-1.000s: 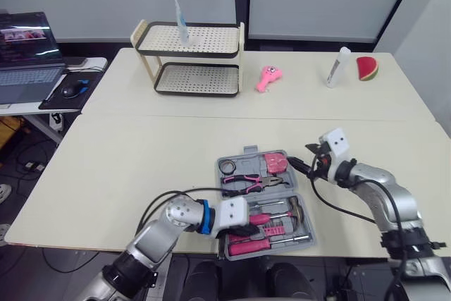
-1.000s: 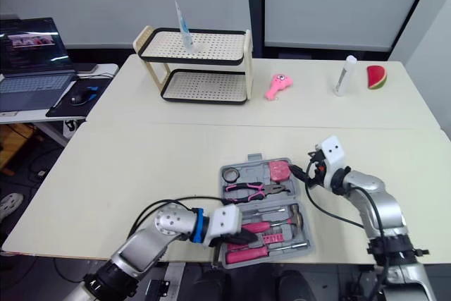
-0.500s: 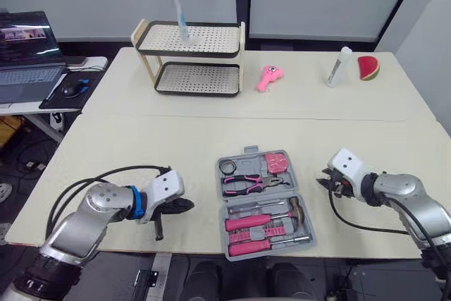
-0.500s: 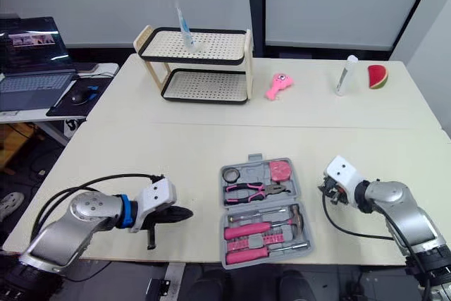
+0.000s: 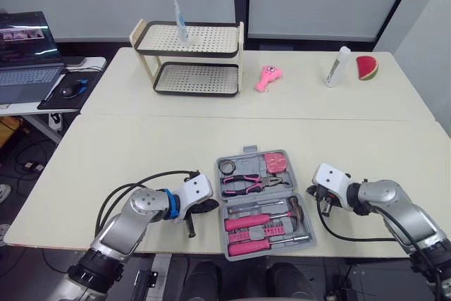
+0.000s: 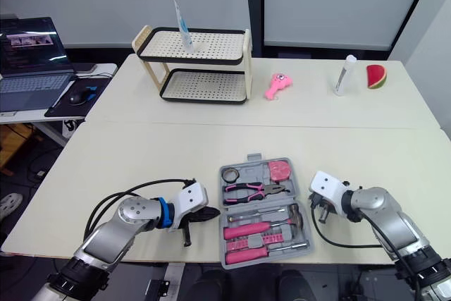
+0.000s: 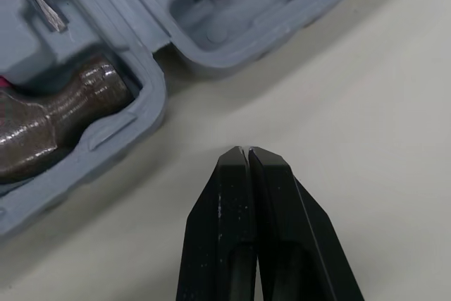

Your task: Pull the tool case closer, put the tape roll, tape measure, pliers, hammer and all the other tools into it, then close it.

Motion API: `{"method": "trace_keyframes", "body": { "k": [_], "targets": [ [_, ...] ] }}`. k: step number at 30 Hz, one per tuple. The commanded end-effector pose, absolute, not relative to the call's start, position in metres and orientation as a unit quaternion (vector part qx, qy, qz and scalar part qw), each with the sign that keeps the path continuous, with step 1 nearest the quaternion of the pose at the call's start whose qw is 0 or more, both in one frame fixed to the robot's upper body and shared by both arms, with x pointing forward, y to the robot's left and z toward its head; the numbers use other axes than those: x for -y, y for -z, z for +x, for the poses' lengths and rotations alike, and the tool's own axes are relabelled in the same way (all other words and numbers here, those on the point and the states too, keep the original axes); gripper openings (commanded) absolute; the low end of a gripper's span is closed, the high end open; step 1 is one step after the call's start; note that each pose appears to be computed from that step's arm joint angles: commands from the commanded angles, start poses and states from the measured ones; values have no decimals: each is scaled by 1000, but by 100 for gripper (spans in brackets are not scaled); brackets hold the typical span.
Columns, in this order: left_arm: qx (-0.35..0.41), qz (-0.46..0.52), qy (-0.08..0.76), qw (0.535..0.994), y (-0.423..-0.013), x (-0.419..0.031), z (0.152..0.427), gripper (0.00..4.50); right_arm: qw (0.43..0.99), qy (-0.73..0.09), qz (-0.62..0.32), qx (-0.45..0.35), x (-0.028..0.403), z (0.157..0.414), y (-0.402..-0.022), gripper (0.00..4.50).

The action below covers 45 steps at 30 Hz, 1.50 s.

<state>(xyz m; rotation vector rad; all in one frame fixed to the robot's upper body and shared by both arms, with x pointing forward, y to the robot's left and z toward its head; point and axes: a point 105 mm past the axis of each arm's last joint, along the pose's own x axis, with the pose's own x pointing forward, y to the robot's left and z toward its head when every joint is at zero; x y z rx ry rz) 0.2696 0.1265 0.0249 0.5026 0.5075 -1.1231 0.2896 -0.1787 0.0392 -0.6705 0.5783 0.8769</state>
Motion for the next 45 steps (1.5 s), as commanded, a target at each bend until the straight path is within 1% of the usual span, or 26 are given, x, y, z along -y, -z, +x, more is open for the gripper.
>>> {"method": "trace_keyframes", "body": {
  "k": [1,10,20,32,37,41,43,45],
  "targets": [
    [-221,242,534,780,-25,-116,271,0,804,-434,-316,-253,166,289,-44,1],
    [-195,257,558,765,-30,-96,280,0,790,-467,-304,-255,155,278,-48,1],
    [-180,264,579,750,-31,-78,287,0,783,-470,-303,-274,162,267,-47,1],
    [-179,266,589,742,-30,-73,286,0,788,-457,-303,-280,168,268,-48,1],
    [-182,269,574,752,-30,-83,288,0,787,-454,-306,-284,171,268,-47,1],
    [-188,276,550,766,-31,-108,294,0,803,-420,-295,-302,191,271,-52,1],
    [-178,275,541,775,-38,-120,297,0,813,-403,-284,-309,202,270,-56,1],
    [-144,268,546,781,-56,-127,299,0,821,-389,-281,-310,213,269,-62,1]
  ]
}}
